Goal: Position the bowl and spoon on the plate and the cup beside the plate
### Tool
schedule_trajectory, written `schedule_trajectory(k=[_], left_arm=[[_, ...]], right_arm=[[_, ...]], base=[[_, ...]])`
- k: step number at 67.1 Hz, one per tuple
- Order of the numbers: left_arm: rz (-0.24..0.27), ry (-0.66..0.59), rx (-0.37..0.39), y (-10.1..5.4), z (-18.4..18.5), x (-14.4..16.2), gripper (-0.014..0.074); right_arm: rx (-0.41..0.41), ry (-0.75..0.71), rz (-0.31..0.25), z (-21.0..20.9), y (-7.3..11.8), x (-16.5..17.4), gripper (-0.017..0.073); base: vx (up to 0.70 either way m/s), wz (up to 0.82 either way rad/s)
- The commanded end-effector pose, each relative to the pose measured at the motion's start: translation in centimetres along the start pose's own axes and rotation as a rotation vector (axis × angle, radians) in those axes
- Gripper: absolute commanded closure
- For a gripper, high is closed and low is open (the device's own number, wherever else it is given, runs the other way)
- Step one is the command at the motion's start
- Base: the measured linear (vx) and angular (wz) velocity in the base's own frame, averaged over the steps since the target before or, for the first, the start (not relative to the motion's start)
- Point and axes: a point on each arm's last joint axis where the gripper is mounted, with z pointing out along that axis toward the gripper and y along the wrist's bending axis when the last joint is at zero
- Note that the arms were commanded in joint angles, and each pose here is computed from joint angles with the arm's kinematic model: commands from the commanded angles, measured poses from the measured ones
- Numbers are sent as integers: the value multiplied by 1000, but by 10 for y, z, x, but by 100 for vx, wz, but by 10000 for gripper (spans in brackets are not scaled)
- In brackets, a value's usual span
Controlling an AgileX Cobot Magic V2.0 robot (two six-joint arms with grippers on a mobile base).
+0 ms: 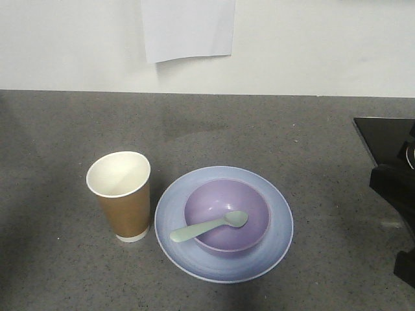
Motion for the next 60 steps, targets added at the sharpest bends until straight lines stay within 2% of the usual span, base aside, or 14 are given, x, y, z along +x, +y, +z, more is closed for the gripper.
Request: schedule_trajectory(k=[1,7,11,24,28,38,52,60], left_arm=[[-27,-80,40,-4,0,-10,600],[-32,-117,62,-7,13,-1,600],[-42,-190,72,-10,27,9,600],[-100,-407,86,-18,71,75,600],[-129,-424,71,-18,84,105,600],[-203,-432,28,-19,98,153,600],[-229,-475,-23,-19,102,180,600],[-231,-437,-23,-20,109,189,600]], right_arm=[[25,-81,6,-4,-2,-13,564],[24,-80,6,-4,-2,-13,564],[23,-78,6,-4,-2,-13,564],[23,-78,6,-4,-2,-13,564],[23,-78,6,-4,-2,-13,564],[23,-78,6,-4,-2,-13,564],[23,-78,6,-4,-2,-13,564],[21,-75,6,-3,-2,-13,564]], base=[[0,0],[0,0],[0,0],[0,0],[0,0],[0,0],[0,0],[0,0]])
